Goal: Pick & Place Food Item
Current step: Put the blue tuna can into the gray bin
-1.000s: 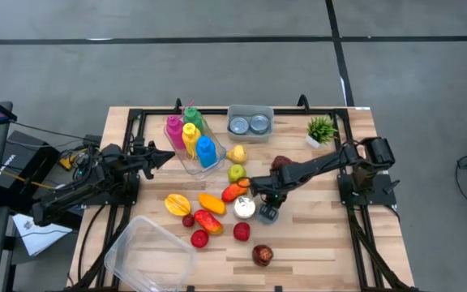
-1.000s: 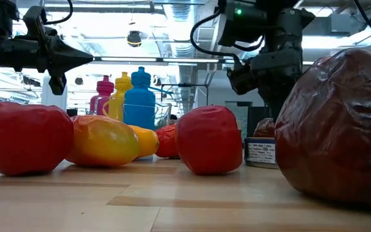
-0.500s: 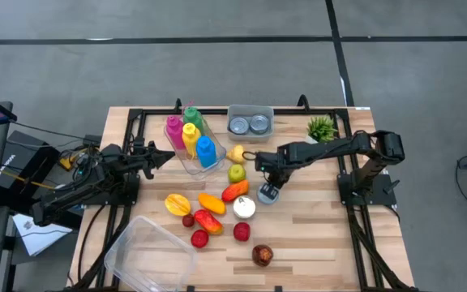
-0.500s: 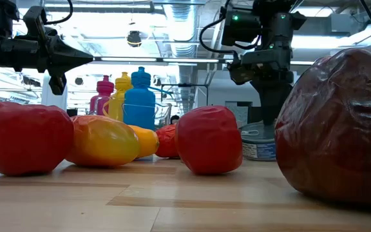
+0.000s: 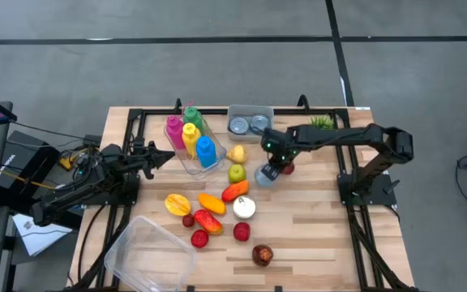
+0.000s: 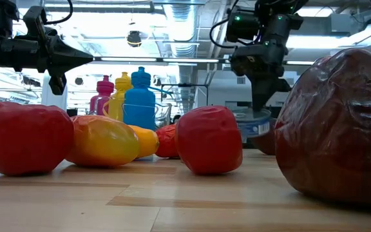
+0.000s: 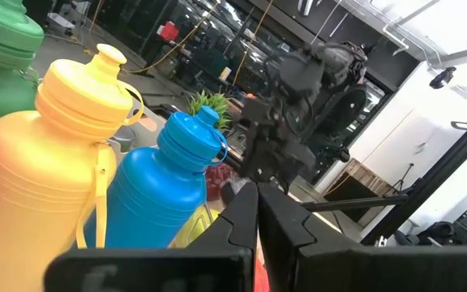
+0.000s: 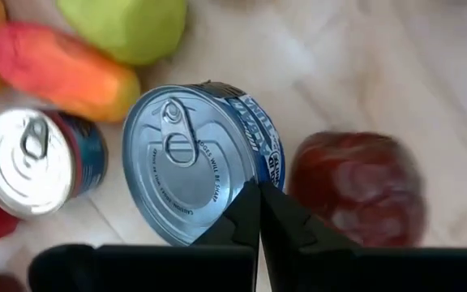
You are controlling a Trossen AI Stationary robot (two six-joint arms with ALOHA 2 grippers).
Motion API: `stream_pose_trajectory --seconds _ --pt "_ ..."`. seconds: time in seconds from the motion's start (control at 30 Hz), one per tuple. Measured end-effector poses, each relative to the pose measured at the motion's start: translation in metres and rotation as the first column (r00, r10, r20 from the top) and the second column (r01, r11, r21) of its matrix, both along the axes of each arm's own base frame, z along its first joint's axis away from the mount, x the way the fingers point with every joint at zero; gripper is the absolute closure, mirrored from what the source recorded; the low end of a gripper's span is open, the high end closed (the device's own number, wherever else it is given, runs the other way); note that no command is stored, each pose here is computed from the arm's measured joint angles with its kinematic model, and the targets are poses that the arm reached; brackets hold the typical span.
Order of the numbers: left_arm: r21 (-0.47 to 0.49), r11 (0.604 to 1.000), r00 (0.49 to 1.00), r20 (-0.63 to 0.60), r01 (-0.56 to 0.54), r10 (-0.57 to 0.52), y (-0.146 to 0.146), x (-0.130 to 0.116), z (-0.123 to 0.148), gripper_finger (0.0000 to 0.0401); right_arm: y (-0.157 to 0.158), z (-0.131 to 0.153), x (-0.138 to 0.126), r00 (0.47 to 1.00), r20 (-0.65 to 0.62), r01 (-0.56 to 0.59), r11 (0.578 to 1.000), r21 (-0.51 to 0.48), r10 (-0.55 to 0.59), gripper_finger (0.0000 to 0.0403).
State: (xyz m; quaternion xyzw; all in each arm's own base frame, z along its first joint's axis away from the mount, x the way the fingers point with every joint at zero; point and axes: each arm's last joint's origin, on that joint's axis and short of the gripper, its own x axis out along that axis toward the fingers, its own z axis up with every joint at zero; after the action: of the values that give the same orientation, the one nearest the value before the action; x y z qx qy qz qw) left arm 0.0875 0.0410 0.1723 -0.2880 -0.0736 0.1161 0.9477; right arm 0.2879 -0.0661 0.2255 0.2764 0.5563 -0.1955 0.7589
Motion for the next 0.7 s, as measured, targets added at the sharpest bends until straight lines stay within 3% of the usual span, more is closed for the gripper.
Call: stream_pose_trajectory --seconds 0.3,0.7 --pt "0.000 1.000 1.000 0.000 0.000 0.000 0.000 0.000 0.000 0.0401 -0.046 0.035 0.005 0.991 0.124 0.061 0.997 -0.039 -0.056 0.0403" --pt "0.000 1.000 1.000 0.001 0.000 0.000 0.000 0.000 0.000 0.0401 -0.149 0.056 0.029 0.966 0.214 0.170 0.980 -0.098 -0.147 0.0403"
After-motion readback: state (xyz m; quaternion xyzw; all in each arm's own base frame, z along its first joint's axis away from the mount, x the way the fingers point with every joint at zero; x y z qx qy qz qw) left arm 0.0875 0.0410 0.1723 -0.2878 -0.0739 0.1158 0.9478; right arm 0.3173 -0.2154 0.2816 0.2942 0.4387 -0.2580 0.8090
